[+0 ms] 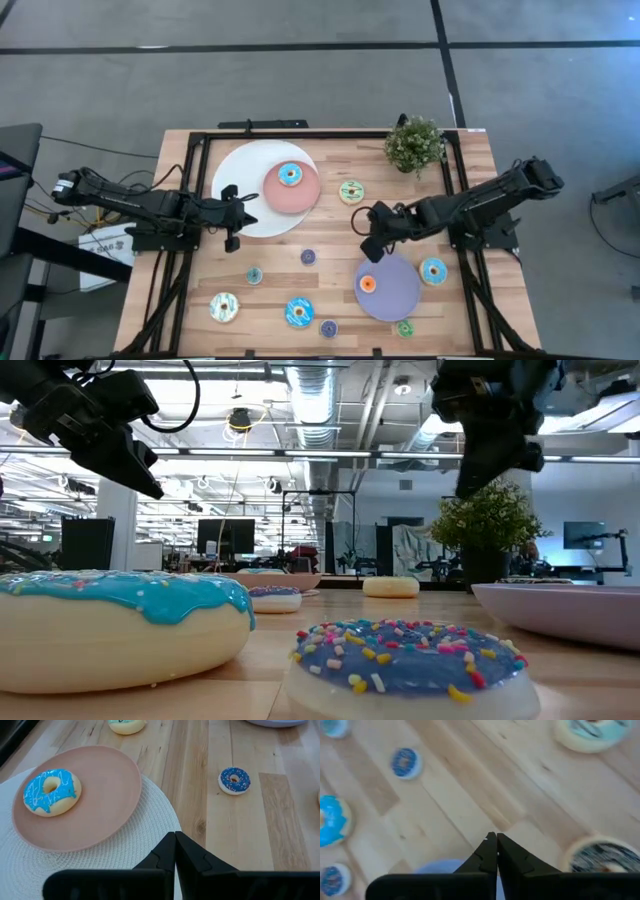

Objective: Pick & Place donuts
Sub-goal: Put the large black donut on the pink plate

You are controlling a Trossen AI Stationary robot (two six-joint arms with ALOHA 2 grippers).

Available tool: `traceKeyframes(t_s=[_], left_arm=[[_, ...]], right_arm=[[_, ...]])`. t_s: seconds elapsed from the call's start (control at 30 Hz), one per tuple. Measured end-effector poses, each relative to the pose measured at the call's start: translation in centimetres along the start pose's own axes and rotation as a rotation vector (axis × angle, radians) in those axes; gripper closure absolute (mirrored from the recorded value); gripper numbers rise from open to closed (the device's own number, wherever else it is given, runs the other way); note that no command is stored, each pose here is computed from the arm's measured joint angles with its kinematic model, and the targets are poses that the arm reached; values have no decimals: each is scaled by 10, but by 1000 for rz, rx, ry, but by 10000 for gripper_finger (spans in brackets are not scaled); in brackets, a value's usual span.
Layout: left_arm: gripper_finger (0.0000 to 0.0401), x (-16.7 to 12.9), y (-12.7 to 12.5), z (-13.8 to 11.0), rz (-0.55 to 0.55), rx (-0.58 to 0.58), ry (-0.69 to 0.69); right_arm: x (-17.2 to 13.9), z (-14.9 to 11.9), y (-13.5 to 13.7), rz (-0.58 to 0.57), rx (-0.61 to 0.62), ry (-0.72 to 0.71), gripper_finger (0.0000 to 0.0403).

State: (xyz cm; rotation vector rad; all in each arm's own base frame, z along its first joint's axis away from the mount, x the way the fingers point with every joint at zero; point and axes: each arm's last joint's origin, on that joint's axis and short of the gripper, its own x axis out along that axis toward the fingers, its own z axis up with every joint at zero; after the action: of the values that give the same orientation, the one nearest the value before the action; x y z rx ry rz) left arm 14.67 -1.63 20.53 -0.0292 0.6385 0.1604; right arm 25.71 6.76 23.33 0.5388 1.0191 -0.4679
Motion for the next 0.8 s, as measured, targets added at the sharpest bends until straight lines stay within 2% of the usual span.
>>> traceKeyframes(t_s=[0.3,0.43,0.6,0.8], left_arm=[[401,0,0,1,1,18,-7],[401,0,0,1,3,19,-6],[401,0,0,0,3,20,-5],[401,0,0,0,3,19,-4]], right_arm=[[-16,-15,-25,-320,188,170,401],[-18,-18,-29,-375,242,182,389],[-16,-17,-30,-388,250,149,336],[4,-31,-52,-489,363,180,251]])
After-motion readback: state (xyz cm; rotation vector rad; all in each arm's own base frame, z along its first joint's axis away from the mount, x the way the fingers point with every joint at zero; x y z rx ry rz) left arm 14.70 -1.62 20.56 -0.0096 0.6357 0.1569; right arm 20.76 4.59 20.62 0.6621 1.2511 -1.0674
